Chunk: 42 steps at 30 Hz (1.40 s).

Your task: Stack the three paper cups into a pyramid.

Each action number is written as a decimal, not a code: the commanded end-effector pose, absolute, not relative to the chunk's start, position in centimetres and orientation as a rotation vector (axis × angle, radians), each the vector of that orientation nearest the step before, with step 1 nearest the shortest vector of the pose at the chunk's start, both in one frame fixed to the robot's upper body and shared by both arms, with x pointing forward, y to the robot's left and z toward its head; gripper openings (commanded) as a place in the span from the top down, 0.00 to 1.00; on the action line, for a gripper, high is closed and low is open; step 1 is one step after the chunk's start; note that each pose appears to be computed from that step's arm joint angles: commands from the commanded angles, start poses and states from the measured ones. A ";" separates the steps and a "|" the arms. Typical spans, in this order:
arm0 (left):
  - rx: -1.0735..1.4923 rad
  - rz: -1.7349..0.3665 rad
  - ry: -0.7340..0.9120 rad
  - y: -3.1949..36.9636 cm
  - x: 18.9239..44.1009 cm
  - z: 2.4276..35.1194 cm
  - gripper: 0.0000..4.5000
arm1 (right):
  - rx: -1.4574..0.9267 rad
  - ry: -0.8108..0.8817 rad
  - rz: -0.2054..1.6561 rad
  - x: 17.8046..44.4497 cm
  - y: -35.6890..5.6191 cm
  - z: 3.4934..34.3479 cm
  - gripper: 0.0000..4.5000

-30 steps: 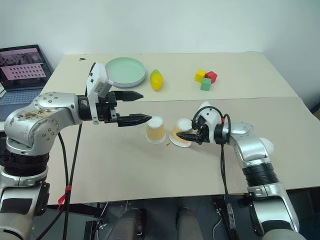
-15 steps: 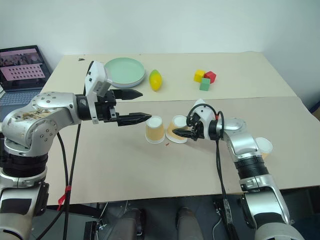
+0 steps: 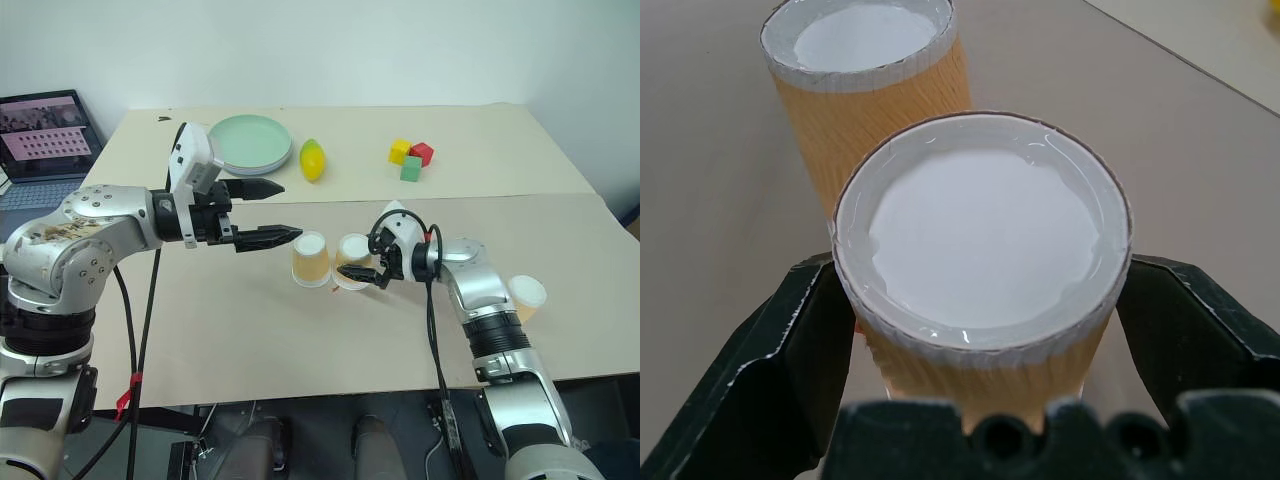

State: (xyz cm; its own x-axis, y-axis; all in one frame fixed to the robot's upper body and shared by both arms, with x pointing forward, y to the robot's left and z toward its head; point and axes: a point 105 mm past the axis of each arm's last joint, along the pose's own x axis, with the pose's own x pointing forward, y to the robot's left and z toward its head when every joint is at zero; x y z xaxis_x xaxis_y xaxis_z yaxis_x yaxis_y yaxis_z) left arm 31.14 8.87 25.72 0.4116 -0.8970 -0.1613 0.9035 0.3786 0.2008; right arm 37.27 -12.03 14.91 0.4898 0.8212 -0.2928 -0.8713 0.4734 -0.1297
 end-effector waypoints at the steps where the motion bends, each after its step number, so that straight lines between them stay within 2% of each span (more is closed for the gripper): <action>1: 0.291 -1.150 -0.019 8.8 31.0 26.6 0.00 | -0.268 0.106 1.042 36.5 -13.8 18.5 0.01; 12: 0.284 -1.187 -0.016 8.2 30.9 26.6 0.00 | -0.210 0.029 0.911 34.5 -20.0 23.4 0.01; 15: 0.275 -1.218 -0.005 8.0 30.6 26.4 0.00 | -0.233 0.025 0.802 33.7 -22.9 24.3 0.01; 18: 0.275 -1.275 0.015 7.4 30.1 25.9 0.00 | -0.286 0.041 0.609 32.4 -27.2 25.1 0.01; 20: 0.271 -1.288 0.015 7.1 30.3 25.8 0.00 | -0.308 0.054 0.461 30.8 -30.3 25.5 0.01; 23: 0.271 -1.308 0.015 6.7 30.5 25.6 0.00 | -0.280 0.049 0.365 28.9 -32.2 25.7 0.01; 27: 0.265 -1.347 0.019 5.8 30.7 25.2 0.00 | -0.183 0.076 0.314 25.6 -33.0 23.5 0.01; 32: 0.267 -1.373 0.016 5.4 31.0 25.1 0.00 | -0.069 0.106 0.258 23.1 -33.8 20.6 0.01; 42: 0.303 -1.381 0.014 5.8 30.9 25.6 0.00 | 0.005 0.113 0.269 23.7 -34.0 17.8 0.01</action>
State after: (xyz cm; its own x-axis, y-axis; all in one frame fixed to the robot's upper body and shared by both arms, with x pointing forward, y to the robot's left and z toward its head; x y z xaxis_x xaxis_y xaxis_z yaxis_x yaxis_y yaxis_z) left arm 31.19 5.61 24.08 0.1955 -0.9593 -0.2039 0.9755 0.1689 0.1407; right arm 23.58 -33.85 17.36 0.9535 0.2679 -0.1382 -0.2635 0.9634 0.0500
